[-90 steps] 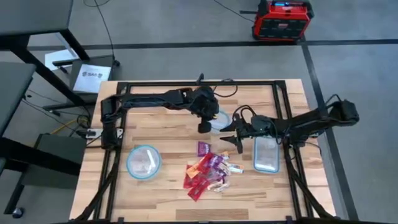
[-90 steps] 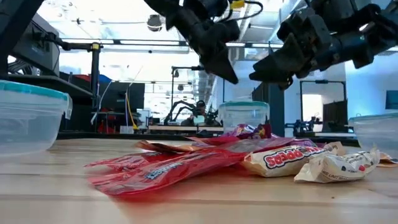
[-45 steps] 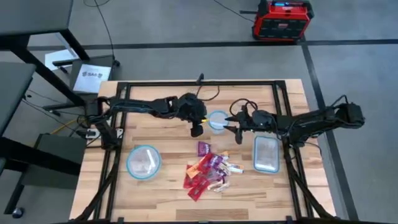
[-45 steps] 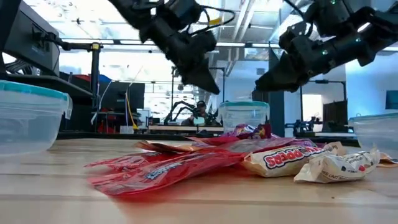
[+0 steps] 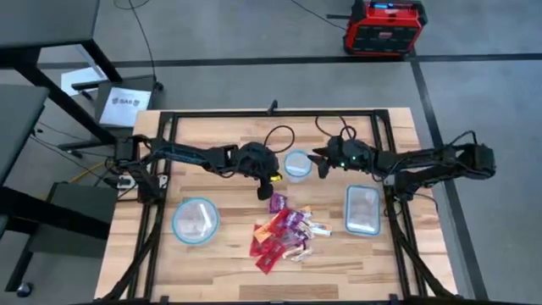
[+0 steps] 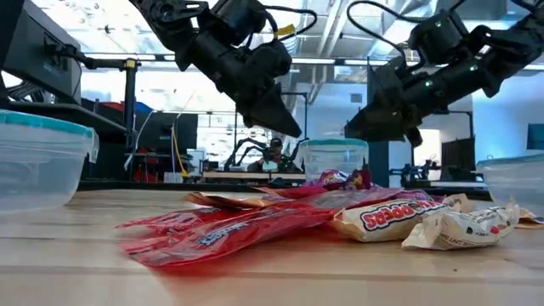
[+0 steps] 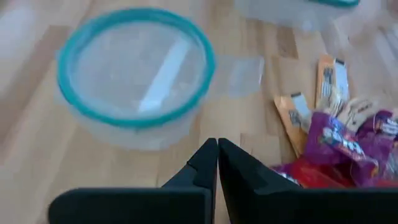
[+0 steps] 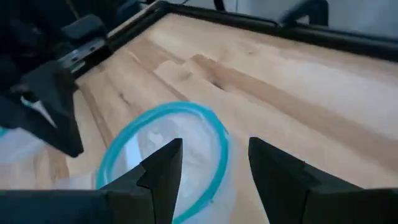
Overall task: Sort candy
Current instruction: Open the small circular transparent bin
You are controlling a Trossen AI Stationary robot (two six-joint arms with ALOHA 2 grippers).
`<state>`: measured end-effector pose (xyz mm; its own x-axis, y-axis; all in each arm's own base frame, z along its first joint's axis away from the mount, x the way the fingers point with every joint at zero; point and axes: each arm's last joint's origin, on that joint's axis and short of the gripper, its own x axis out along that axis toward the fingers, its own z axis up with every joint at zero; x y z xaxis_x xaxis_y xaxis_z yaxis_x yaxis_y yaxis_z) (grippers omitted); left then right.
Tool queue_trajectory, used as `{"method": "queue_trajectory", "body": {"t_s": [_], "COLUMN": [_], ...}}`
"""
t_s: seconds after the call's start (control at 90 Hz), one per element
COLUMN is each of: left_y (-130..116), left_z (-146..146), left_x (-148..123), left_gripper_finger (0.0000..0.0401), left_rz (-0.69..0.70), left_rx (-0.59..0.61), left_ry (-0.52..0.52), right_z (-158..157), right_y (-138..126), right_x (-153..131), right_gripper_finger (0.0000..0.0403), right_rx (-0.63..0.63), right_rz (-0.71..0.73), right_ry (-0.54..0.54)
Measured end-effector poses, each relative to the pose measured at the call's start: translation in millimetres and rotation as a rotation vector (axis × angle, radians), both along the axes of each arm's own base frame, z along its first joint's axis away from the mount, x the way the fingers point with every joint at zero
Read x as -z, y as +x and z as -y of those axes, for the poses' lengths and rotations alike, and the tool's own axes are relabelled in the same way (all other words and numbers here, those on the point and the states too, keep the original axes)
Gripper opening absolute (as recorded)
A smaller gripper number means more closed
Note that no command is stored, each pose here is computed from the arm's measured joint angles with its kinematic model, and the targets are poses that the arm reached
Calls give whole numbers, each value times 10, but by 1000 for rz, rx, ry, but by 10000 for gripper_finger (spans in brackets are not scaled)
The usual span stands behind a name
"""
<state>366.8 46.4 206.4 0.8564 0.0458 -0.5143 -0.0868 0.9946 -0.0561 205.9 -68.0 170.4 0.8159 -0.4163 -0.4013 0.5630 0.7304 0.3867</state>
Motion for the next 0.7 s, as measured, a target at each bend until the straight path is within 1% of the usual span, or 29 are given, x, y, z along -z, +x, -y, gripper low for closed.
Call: {"method": "queue_trajectory", "body": {"t_s": [0.156,0.333,0.411,0.522,0.7], "left_y": [2,8,32,71,152], "left_z": [7,25,22,18,19], "left_x": [-1,-8,29,148,268], "left_gripper_finger": [0,0,0,0,0], "left_rz": [2,10,10,-11,14], "left_rx": [-1,4,4,1,-6], "left_ry": [-5,-4,-4,-11,-20], "right_z": [27,65,81,95,110], "right_y": [-11,-8,6,45,68], "right_x": [27,106,150,198,239], "right_gripper_finger": [200,232,236,237,236], "right_rx": [24,79,99,110,106], "right_rz": [-11,-17,-16,-4,4], "right_ry": [28,114,151,170,200]}}
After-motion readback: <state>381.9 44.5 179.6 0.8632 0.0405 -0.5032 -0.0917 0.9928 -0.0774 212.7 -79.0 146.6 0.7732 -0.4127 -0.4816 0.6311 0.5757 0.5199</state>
